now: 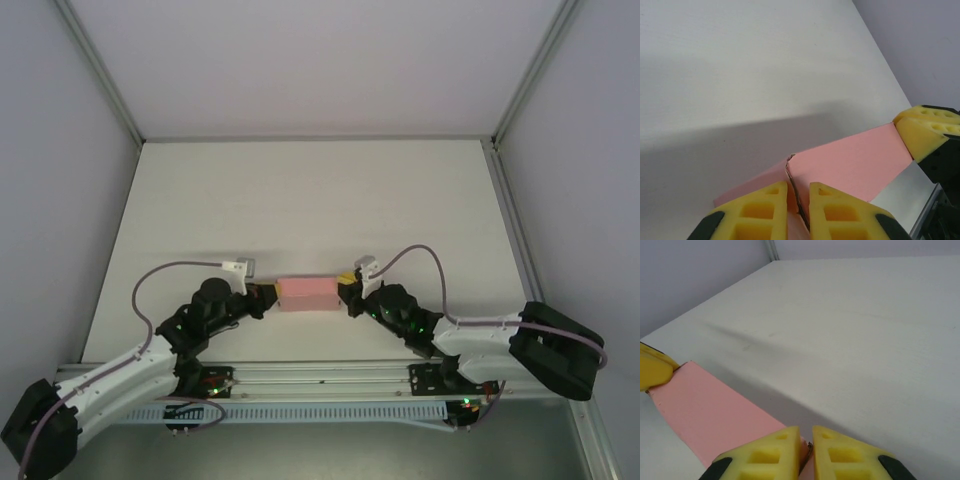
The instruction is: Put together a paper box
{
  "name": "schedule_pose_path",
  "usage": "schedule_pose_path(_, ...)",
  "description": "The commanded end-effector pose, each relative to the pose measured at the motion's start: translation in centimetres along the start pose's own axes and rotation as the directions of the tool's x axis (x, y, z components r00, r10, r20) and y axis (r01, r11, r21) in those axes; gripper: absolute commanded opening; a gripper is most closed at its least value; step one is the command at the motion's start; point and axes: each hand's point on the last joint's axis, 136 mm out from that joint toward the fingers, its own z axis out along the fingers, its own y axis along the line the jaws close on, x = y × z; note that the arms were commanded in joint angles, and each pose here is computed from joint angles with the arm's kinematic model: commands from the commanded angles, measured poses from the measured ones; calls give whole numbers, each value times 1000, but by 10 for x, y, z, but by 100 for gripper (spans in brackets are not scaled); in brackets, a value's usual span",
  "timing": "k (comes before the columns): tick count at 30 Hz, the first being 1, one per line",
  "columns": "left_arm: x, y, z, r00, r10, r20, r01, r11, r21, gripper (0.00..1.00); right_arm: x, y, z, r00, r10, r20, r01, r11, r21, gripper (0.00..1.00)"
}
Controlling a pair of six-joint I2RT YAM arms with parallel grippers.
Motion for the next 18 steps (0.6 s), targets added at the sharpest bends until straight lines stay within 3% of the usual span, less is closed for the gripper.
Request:
schedule_pose_path(1,81,60,-9,956,-27,-292,-39,976,-216,3,94,-11,-15,922,-167,-351,170,985,-22,17)
schedule_pose_path(5,66,51,-10,960,-8,-279,-58,972,-228,13,64,-1,-12,950,-122,-289,122,992,-18,24)
schedule_pose_path(8,33,27,-10,974,5,-226,-54,975,-213,28,32,1,-12,970,-65,-235,73,997,26,40)
schedule_pose_path(10,16,19,-14,979,6,-204,-54,971,-232,32,10,0,-13,978,-25,-206,40,997,70,53)
schedule_pose_path(14,-24,9,-21,986,12,-165,-68,941,-333,65,-26,-8,-11,980,37,-195,-6,987,158,67)
schedule_pose_path(16,-45,2,-24,988,32,-153,-88,923,-376,100,-41,-9,-9,977,66,-202,-29,983,180,72)
schedule_pose_path(18,-64,-6,-24,989,53,-138,-103,915,-390,100,-51,-1,-5,975,44,-219,-15,991,131,81)
